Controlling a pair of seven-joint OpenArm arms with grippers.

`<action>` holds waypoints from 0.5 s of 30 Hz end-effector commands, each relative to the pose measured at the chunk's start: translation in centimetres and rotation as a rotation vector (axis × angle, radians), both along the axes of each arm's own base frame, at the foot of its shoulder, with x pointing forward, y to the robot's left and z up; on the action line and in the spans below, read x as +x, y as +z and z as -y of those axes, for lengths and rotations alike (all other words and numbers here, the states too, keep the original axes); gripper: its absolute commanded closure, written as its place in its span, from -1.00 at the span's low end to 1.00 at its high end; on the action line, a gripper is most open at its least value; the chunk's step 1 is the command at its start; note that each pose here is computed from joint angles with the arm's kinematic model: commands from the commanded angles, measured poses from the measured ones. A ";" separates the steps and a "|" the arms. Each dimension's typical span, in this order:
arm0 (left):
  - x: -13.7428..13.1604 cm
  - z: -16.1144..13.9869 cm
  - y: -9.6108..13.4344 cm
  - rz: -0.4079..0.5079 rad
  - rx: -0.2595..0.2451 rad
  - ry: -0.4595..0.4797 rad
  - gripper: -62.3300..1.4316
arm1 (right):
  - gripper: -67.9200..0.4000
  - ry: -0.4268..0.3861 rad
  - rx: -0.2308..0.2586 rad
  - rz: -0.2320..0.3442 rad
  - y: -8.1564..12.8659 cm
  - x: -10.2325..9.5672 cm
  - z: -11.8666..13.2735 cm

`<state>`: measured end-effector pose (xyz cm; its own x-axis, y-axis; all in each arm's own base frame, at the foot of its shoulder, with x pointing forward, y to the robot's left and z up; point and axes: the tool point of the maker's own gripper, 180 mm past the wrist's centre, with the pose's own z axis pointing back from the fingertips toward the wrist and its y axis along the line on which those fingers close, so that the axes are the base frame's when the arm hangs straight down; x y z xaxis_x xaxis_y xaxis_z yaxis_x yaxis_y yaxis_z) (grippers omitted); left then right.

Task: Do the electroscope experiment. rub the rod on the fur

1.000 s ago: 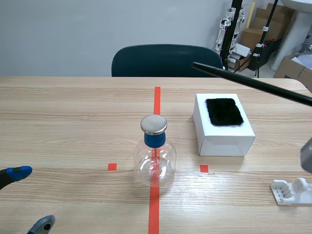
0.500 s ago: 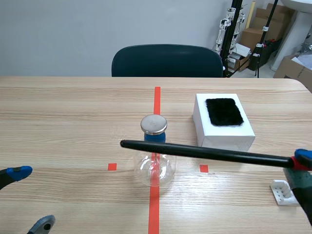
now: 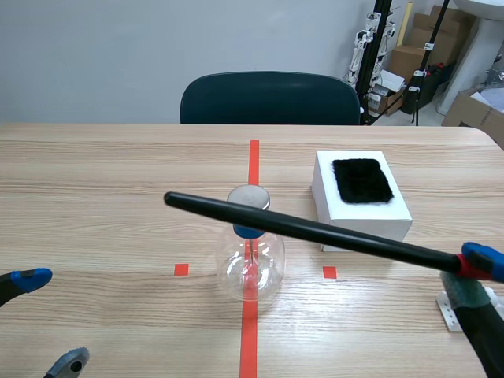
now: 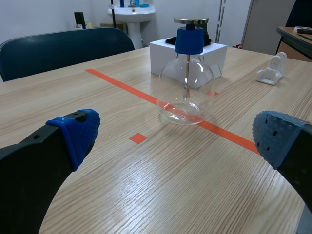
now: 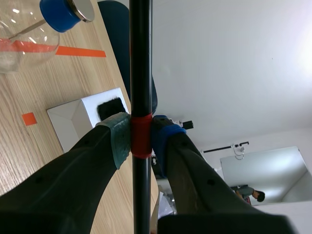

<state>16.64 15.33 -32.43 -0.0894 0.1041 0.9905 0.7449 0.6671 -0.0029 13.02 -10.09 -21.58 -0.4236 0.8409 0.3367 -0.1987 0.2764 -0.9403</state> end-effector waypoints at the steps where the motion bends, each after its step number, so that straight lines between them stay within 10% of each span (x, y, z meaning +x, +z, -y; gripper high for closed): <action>1: 0.2 -0.4 0.5 0.017 -0.008 0.008 -1.00 | 0.99 0.005 0.017 0.038 1.0 0.4 -0.3; 15: 0.2 -0.4 0.5 0.017 -0.008 0.008 -1.00 | 0.99 0.070 -0.043 0.057 0.7 -0.2 -1.4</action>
